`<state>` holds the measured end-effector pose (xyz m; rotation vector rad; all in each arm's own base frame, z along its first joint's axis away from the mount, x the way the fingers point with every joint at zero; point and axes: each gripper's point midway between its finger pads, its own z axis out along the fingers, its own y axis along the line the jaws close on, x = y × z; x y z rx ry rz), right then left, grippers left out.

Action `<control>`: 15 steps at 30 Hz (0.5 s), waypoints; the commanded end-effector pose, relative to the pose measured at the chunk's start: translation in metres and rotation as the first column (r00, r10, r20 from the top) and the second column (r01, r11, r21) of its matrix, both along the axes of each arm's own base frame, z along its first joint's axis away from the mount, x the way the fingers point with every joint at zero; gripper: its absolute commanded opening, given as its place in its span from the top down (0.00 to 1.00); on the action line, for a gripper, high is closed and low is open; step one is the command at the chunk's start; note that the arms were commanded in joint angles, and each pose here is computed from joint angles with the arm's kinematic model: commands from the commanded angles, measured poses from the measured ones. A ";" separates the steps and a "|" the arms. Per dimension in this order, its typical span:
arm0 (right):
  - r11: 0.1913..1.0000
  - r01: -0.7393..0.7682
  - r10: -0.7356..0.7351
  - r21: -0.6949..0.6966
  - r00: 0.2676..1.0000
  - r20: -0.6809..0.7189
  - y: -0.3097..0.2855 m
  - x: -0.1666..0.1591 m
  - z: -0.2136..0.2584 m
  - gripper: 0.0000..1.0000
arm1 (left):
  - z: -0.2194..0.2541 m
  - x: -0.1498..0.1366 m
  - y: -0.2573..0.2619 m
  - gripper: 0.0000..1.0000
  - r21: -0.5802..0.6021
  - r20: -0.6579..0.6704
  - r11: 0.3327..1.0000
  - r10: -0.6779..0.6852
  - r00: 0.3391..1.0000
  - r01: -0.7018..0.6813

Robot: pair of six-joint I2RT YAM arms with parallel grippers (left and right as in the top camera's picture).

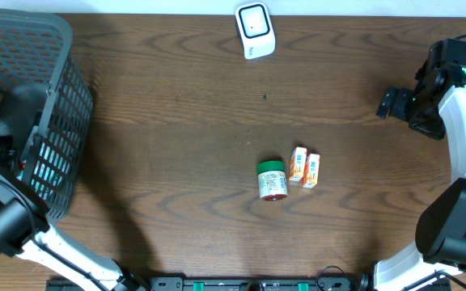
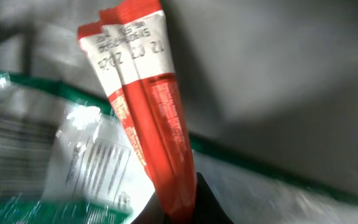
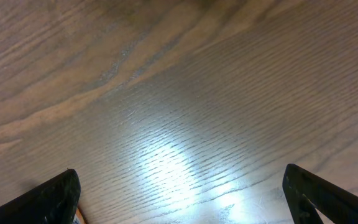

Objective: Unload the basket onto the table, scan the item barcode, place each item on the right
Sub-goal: 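Grasp the red stick packets inside the basket with the left gripper, then carry the red stick packets to the table left of the jar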

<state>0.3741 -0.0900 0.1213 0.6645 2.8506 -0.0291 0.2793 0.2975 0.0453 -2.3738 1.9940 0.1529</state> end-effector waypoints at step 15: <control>1.000 -0.007 0.007 -0.016 1.000 0.019 -0.002 0.002 0.008 0.01 | 0.327 0.005 -0.161 0.92 0.575 0.510 0.737 -0.663 0.548 0.356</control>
